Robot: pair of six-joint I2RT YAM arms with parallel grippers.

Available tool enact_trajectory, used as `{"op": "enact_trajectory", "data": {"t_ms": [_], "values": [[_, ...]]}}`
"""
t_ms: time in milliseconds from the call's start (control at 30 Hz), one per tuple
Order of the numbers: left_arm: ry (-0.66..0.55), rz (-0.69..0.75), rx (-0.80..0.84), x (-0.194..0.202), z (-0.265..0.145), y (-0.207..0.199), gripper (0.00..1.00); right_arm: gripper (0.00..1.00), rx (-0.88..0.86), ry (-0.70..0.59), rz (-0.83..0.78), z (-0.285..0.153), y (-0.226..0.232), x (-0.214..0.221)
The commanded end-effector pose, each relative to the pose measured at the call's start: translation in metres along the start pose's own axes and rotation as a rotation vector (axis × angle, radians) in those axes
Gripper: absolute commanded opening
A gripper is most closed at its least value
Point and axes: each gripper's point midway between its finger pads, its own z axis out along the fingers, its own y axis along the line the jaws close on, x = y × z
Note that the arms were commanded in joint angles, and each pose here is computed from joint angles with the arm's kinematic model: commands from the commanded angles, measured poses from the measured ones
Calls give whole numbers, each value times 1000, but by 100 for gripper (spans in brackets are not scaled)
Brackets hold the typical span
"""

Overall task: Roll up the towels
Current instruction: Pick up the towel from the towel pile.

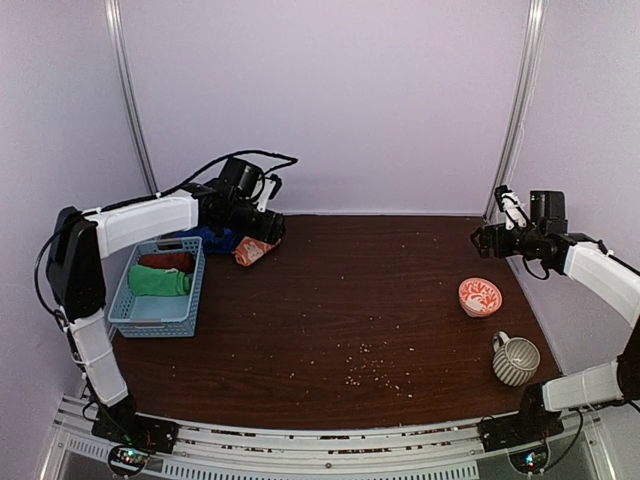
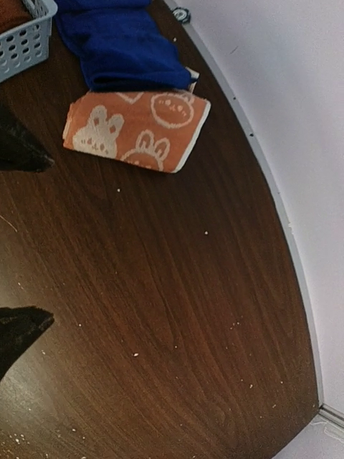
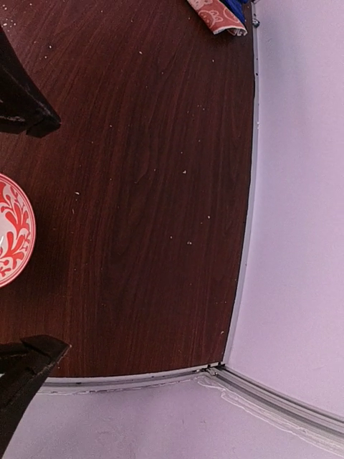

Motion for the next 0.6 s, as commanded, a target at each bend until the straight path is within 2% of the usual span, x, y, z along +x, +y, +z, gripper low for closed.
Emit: {"op": "enact_trajectory", "data": {"t_ms": [0, 67, 167, 233, 333, 433, 567], "values": [[58, -69, -4, 5, 31, -6, 60, 100, -63, -33, -9, -3, 9, -7], [71, -87, -78, 5, 45, 4, 56, 100, -74, -35, -9, -3, 11, -8], [121, -134, -211, 11, 60, 28, 55, 100, -80, -43, -13, -5, 12, -10], [158, -177, -288, 21, 68, 45, 60, 100, -80, -47, -19, -7, 12, -9], [181, -265, -428, 39, 68, 73, 73, 100, -68, -46, -34, -9, 11, -6], [212, -352, -430, 58, 76, 91, 73, 100, -55, -38, -41, -10, 9, -3], [236, -432, -358, 75, 95, 103, 66, 100, -80, -35, -36, -8, 13, -1]]}}
